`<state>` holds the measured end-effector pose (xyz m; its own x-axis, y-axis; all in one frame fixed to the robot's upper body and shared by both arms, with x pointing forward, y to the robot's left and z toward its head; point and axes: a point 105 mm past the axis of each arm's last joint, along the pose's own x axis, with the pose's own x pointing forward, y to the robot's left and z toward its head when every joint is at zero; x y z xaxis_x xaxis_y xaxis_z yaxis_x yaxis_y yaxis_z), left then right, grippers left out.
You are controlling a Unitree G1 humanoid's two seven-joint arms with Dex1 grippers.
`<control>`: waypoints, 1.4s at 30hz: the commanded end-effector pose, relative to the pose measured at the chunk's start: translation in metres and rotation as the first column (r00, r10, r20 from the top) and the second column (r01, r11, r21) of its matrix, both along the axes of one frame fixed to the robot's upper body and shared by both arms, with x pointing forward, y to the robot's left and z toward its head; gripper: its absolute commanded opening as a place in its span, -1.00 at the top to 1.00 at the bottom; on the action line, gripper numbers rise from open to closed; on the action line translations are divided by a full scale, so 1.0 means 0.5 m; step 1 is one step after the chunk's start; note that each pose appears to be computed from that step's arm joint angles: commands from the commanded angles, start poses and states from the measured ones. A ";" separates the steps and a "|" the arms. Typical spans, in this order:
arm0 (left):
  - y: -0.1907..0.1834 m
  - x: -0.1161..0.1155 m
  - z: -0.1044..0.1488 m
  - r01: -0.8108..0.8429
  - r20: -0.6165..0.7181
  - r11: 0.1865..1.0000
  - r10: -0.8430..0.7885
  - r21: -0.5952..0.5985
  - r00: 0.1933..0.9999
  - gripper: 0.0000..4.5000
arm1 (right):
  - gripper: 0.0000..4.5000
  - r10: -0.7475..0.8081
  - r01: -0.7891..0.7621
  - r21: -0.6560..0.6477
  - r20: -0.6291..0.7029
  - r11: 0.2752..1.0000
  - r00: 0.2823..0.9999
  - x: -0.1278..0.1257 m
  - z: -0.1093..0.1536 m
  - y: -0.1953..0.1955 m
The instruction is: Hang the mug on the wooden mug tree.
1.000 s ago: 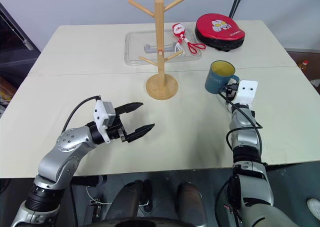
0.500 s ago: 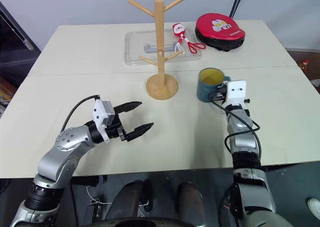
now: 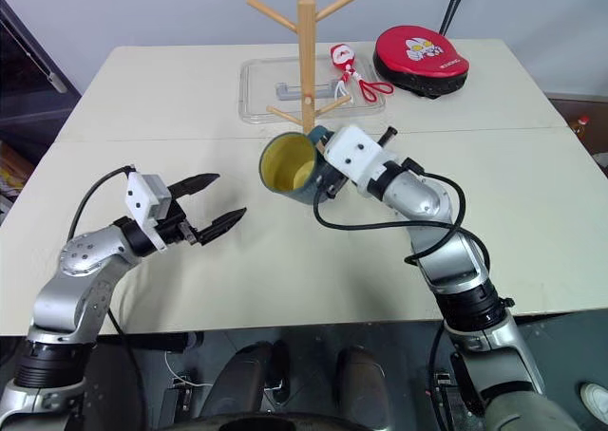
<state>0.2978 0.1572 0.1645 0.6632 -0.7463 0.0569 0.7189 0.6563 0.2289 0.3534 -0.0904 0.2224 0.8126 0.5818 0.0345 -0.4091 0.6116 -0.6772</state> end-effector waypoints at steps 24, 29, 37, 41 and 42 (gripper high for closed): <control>0.019 -0.026 0.144 0.077 0.133 0.987 -0.058 -0.140 0.989 -1.00 | 0.98 -0.039 0.038 -0.060 -0.015 0.997 0.999 0.017 0.110 0.062; 0.006 -0.038 0.160 0.116 0.133 0.983 -0.097 -0.145 0.986 -1.00 | 0.98 -0.069 0.067 -0.062 -0.032 0.996 0.997 0.030 0.106 0.062; -0.014 -0.049 0.175 0.156 0.136 0.976 -0.136 -0.149 0.981 -1.00 | 0.98 -0.113 0.108 -0.091 -0.061 0.990 0.992 0.053 0.086 0.055; -0.018 -0.049 0.176 0.161 0.137 0.975 -0.140 -0.151 0.981 -1.00 | 0.98 -0.119 0.113 -0.095 -0.064 0.989 0.991 0.057 0.083 0.055; -0.019 -0.049 0.176 0.161 0.137 0.975 -0.141 -0.152 0.981 -1.00 | 0.98 -0.118 0.111 -0.094 -0.066 0.989 0.991 0.057 0.083 0.056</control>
<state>0.2802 0.1519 0.2410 0.5510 -0.8004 0.2361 0.7858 0.5929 0.1762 0.3835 -0.0663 0.2499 0.8722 0.4750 -0.1168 -0.4186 0.6013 -0.6806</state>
